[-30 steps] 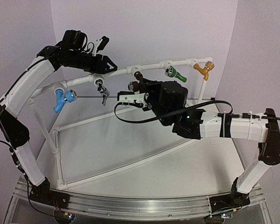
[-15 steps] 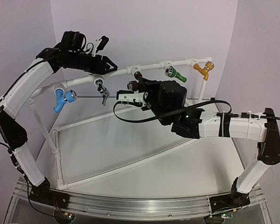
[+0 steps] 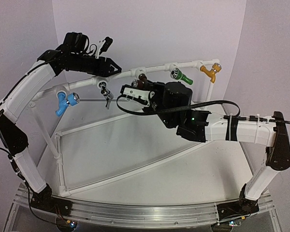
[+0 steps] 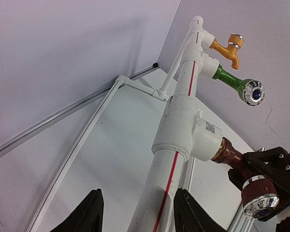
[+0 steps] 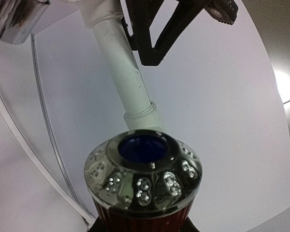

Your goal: Install the water faucets

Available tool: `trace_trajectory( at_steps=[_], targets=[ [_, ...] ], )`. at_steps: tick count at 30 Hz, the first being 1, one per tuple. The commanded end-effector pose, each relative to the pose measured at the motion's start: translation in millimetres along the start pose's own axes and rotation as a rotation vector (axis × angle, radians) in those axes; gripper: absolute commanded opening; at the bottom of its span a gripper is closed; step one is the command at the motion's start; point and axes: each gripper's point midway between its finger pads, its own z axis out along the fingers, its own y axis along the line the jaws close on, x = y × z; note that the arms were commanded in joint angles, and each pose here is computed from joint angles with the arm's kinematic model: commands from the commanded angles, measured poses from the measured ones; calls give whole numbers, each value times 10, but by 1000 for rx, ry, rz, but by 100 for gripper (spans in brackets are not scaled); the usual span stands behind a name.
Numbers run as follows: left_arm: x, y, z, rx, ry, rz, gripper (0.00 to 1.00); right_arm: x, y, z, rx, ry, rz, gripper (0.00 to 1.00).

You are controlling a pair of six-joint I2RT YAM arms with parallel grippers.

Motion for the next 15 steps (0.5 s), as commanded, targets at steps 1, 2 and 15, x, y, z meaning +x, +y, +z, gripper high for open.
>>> trace_trajectory(
  at_steps=[1, 2, 15],
  targets=[
    [694, -30, 163, 35, 244, -118, 51, 18, -436, 99, 103, -17, 297, 0],
    [700, -25, 165, 34, 245, -119, 51, 28, -459, 102, 106, -18, 327, 0],
    [722, -54, 148, 47, 248, -123, 49, 260, -605, 207, 137, -33, 904, 0]
  ],
)
